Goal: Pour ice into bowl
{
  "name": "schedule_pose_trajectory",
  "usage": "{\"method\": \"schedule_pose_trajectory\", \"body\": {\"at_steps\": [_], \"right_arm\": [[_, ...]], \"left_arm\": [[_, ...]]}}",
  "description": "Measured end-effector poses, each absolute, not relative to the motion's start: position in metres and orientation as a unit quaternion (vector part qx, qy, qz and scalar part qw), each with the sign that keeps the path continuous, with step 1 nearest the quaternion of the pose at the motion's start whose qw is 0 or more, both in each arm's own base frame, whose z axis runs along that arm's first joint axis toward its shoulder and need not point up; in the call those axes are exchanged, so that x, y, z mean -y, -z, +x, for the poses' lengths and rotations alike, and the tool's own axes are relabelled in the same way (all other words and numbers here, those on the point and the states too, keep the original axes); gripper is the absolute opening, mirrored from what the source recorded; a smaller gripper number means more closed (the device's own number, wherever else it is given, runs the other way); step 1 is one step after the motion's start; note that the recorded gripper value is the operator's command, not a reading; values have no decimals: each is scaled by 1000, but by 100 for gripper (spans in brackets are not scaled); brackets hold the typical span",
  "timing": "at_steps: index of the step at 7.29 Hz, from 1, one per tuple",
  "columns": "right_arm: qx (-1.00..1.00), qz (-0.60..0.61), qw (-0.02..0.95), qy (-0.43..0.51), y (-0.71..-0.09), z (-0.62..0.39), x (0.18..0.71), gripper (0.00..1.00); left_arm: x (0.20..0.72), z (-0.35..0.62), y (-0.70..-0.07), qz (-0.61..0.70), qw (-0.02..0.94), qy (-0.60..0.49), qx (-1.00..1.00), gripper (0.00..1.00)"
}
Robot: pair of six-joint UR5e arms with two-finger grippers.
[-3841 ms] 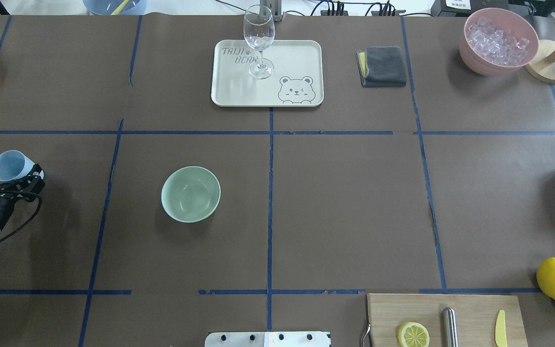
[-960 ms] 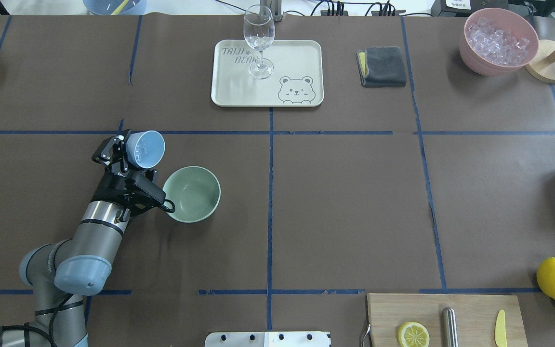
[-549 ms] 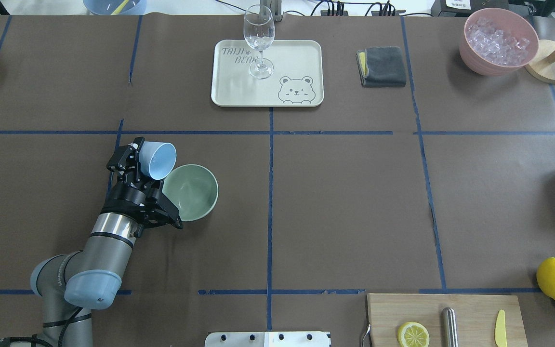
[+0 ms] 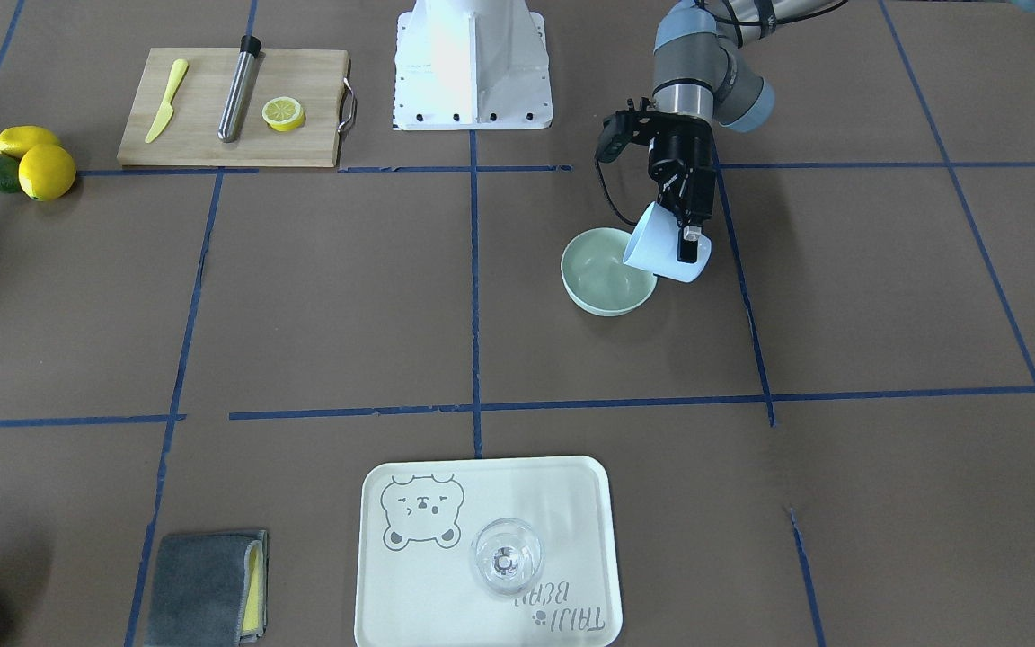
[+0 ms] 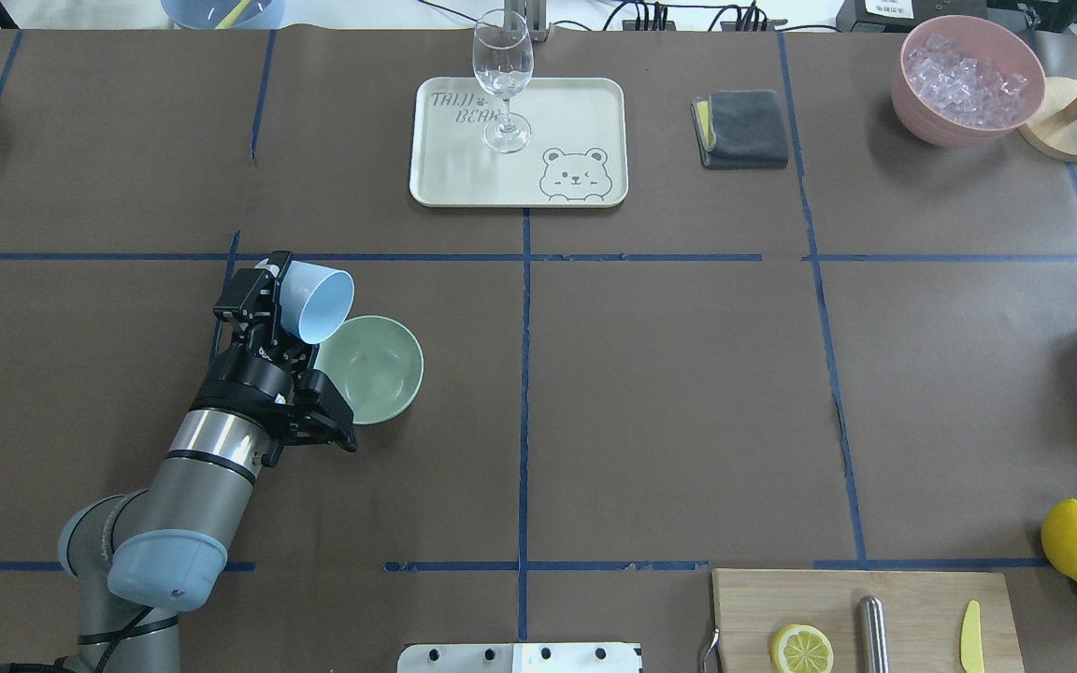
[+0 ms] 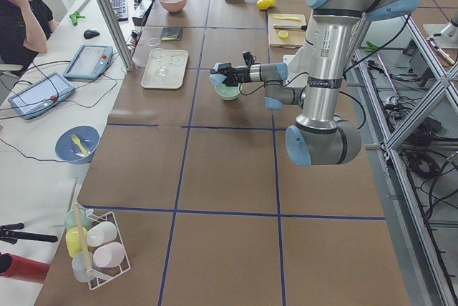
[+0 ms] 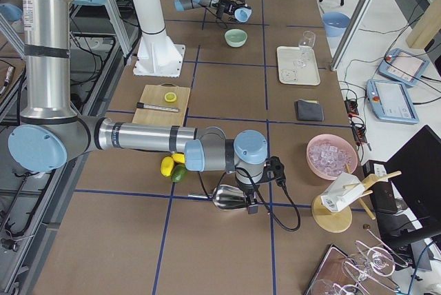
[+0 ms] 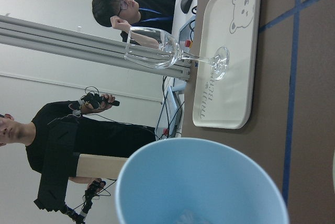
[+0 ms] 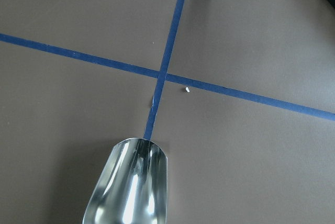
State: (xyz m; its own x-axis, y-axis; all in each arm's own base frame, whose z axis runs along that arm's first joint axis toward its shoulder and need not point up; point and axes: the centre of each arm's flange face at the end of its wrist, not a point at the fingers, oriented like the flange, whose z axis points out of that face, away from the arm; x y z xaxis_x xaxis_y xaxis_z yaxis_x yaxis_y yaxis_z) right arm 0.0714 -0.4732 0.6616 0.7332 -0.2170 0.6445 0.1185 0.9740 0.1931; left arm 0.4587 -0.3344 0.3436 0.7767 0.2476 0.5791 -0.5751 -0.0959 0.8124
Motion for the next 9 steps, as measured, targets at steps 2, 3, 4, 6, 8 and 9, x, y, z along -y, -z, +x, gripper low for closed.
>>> {"method": "schedule_pose_trajectory", "body": {"at_steps": [2, 3, 4, 6, 8, 9], "right_arm": [[355, 69, 928, 88, -661, 71, 473, 100], [355, 69, 928, 88, -661, 71, 474, 100], [355, 69, 928, 88, -661, 71, 474, 100], [355, 70, 928, 88, -660, 71, 475, 100], [355, 70, 928, 88, -660, 71, 475, 100], [355, 70, 928, 88, -661, 71, 474, 100]], "left_arm": [[335, 460, -357, 665, 660, -324, 133, 0], [335, 462, -364, 660, 660, -331, 139, 0], [335, 459, -372, 656, 658, -339, 146, 0], [333, 453, -388, 648, 657, -353, 158, 0], [331, 460, -401, 639, 655, -367, 166, 0], [330, 465, -407, 636, 654, -373, 168, 0]]}}
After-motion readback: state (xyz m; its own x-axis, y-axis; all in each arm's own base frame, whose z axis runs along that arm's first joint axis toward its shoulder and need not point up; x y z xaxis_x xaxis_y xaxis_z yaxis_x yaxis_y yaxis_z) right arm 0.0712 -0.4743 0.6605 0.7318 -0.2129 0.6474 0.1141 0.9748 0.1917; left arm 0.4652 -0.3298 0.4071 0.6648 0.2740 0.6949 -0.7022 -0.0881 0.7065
